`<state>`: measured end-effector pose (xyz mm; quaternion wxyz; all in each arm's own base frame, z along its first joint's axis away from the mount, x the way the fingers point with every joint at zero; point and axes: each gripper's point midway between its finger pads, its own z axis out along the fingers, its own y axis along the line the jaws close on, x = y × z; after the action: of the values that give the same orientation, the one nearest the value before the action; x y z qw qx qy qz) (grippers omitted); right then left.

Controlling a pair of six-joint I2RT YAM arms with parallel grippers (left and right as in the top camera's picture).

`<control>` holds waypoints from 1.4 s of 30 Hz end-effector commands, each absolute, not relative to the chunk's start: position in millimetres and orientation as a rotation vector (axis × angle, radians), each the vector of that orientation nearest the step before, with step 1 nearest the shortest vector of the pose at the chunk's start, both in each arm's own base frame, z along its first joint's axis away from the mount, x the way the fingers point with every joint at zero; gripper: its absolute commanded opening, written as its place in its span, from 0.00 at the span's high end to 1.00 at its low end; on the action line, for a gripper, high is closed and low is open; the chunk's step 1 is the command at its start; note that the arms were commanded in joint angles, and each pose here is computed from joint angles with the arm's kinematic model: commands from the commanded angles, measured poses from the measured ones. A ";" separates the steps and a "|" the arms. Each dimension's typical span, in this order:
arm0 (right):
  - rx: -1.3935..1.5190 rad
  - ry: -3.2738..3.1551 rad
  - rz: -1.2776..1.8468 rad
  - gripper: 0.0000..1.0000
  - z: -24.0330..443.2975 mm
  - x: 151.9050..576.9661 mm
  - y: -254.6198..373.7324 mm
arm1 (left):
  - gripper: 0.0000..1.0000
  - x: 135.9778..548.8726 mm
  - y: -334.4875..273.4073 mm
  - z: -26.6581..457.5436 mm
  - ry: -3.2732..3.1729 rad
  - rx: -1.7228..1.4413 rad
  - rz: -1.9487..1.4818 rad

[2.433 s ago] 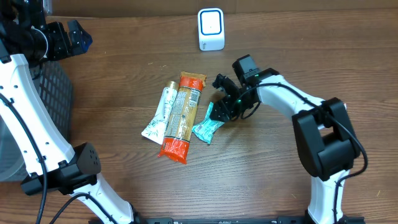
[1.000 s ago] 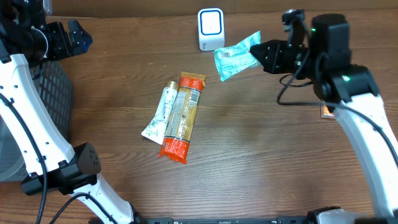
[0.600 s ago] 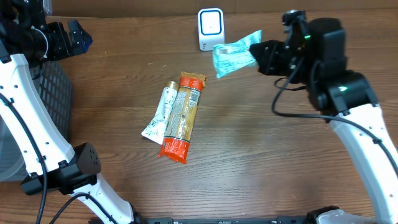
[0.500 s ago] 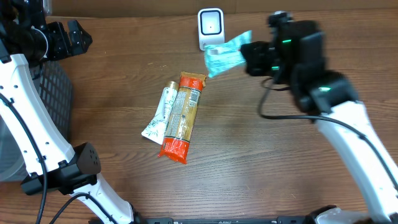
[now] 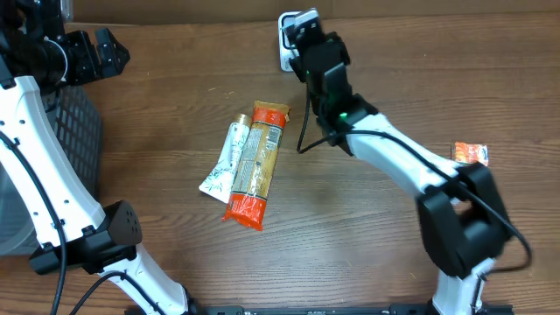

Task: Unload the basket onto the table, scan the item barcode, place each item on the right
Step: 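Hold the green wipes pack over the scanner window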

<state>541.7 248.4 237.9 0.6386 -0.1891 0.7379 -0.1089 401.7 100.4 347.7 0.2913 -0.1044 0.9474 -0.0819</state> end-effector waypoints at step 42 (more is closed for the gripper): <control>-0.967 1.177 -0.776 0.96 202.9 617.1 269.9 | 0.00 402.9 96.4 347.4 2.528 -0.243 -0.224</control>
<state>613.9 270.7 181.6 0.6417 -0.4411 0.5298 -0.3361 401.8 100.4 347.8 0.2915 -0.1043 0.9473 -0.0820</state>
